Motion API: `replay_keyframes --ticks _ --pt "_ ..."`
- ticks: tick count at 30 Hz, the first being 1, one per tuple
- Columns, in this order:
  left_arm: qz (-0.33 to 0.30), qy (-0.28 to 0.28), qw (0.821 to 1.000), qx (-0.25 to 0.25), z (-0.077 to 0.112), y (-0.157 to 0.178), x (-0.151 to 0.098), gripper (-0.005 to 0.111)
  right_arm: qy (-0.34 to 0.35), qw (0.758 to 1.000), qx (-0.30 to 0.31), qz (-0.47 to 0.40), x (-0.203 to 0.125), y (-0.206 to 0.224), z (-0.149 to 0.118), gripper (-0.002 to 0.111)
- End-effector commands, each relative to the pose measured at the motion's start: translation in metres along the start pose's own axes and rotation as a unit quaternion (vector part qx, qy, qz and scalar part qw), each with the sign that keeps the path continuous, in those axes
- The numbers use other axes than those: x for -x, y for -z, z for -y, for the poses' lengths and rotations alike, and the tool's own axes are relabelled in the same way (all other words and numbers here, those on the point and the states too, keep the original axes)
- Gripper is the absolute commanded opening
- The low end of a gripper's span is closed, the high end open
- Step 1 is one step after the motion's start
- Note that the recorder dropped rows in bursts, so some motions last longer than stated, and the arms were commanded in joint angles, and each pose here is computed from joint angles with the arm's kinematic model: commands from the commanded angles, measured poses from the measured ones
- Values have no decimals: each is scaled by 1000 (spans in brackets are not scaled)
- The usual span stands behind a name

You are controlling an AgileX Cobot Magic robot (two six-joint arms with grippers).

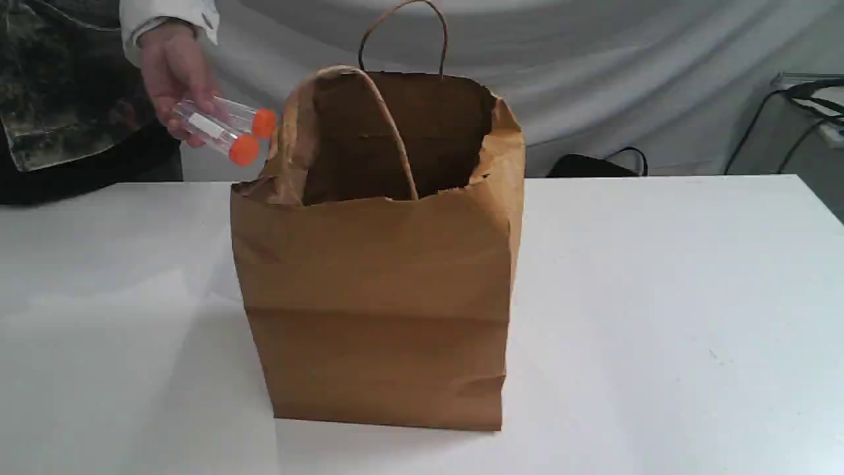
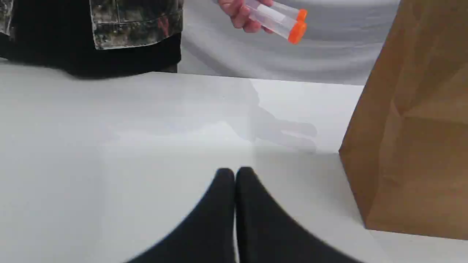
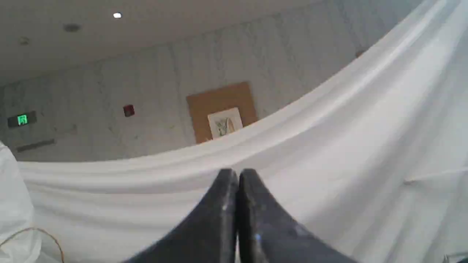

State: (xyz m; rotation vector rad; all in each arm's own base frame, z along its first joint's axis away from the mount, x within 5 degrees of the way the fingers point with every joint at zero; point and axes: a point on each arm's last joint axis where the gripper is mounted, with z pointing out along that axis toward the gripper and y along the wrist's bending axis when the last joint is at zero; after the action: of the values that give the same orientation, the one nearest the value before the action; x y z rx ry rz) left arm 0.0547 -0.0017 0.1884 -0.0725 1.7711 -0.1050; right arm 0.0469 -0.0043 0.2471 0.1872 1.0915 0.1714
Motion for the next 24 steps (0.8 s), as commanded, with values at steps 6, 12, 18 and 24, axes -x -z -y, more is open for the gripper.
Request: replay_keyframes --ticks 6,12,18,24 --pt "1 -2 1000 -3 0 0 -1 0 -25 983 -46 -179 -33 7 7 0" --pt "1 -3 1000 -2 0 0 -1 0 -24 962 -64 -266 -48 14 10 0" --pt "1 -15 1000 0 0 0 -1 0 -40 962 -64 -262 -47 14 9 0" --pt "81 -75 994 -1 1 1 13 0 -40 962 -64 -262 -47 14 9 0"
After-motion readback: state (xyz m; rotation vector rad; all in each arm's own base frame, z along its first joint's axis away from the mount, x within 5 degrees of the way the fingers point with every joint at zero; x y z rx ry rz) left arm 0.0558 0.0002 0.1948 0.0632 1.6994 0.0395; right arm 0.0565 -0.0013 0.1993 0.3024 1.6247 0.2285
